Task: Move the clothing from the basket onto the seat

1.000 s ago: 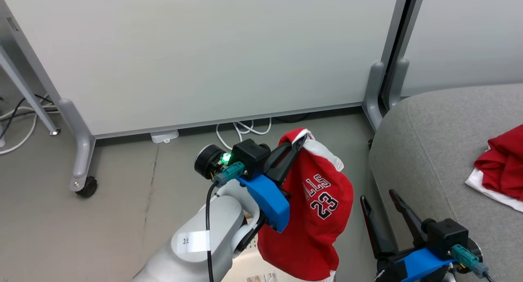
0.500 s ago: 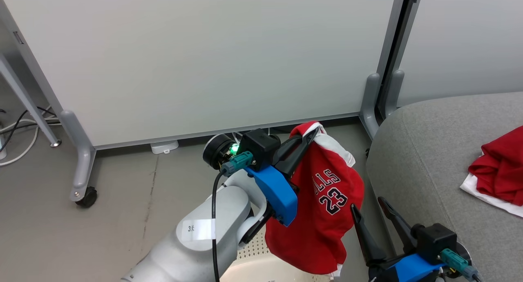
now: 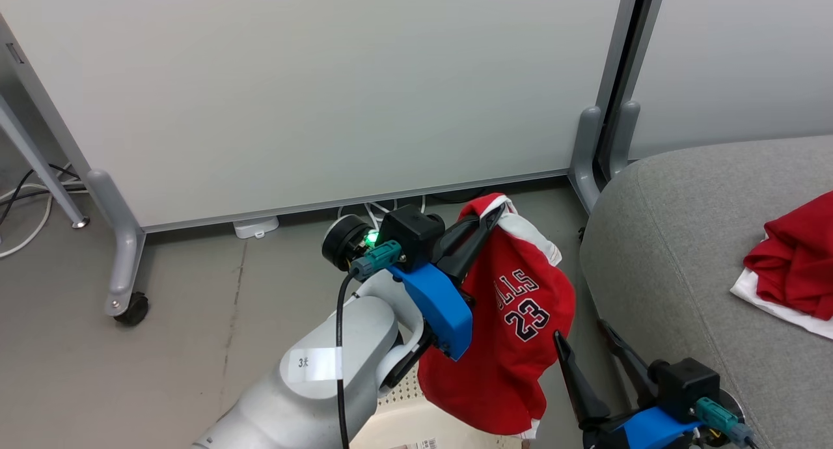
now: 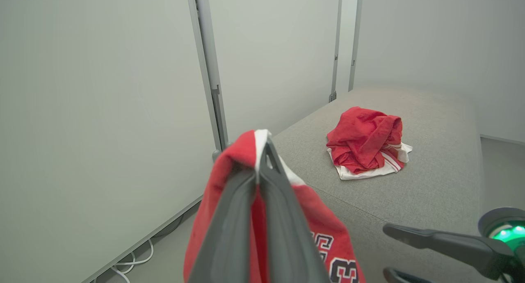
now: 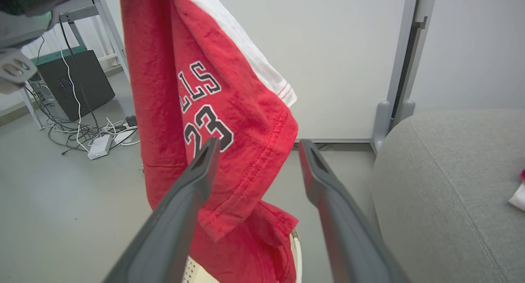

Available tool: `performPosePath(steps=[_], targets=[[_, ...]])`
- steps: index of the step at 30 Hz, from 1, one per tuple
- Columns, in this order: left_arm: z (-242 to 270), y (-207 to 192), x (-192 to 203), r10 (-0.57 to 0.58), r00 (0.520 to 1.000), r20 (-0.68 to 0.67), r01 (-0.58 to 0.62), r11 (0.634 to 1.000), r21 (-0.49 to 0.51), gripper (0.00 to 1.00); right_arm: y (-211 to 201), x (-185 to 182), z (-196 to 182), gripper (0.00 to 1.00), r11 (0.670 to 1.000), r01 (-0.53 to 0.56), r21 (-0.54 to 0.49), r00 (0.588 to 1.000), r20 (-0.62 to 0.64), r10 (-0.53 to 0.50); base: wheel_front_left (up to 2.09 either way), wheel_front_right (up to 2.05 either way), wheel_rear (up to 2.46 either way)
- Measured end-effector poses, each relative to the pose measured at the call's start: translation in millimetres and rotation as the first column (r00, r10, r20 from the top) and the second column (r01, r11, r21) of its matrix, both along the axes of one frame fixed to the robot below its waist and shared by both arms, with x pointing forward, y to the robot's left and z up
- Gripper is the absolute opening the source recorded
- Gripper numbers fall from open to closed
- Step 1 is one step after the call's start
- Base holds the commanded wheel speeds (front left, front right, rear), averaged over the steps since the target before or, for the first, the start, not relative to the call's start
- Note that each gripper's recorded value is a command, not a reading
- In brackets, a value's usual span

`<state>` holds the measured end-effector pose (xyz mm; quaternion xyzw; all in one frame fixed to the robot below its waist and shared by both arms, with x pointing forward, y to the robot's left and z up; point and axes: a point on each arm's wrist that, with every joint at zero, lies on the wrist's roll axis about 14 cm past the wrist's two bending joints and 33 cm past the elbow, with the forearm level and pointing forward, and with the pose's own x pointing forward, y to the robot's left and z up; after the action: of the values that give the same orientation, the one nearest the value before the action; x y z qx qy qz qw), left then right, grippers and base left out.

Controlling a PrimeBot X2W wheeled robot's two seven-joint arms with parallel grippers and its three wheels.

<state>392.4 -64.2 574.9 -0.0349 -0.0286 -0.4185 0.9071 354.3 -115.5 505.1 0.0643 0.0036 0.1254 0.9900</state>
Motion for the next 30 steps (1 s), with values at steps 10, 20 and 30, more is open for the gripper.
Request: performPosePath(steps=[10,20,30], targets=[[-0.7,-1.1,1.2,-0.005,1.000,-0.003,0.005,1.000,-0.004,0.00,3.9,-2.0,-32.6,1.00,1.000,-0.014,-0.001,0.993,-0.116,0.014,0.00,0.00,0.00],[1.9,-2.0,-0.1,-0.012,1.000,0.007,0.012,1.000,-0.002,0.00,21.6,6.5,-43.3,1.00,0.998,-0.066,0.015,0.985,-0.156,0.067,0.00,0.00,0.00],[0.0,-3.0,-1.1,-0.020,1.000,0.003,0.020,1.000,0.000,0.00,44.3,21.3,-35.0,1.00,0.988,-0.153,0.003,0.979,-0.136,0.152,0.00,0.00,0.00]])
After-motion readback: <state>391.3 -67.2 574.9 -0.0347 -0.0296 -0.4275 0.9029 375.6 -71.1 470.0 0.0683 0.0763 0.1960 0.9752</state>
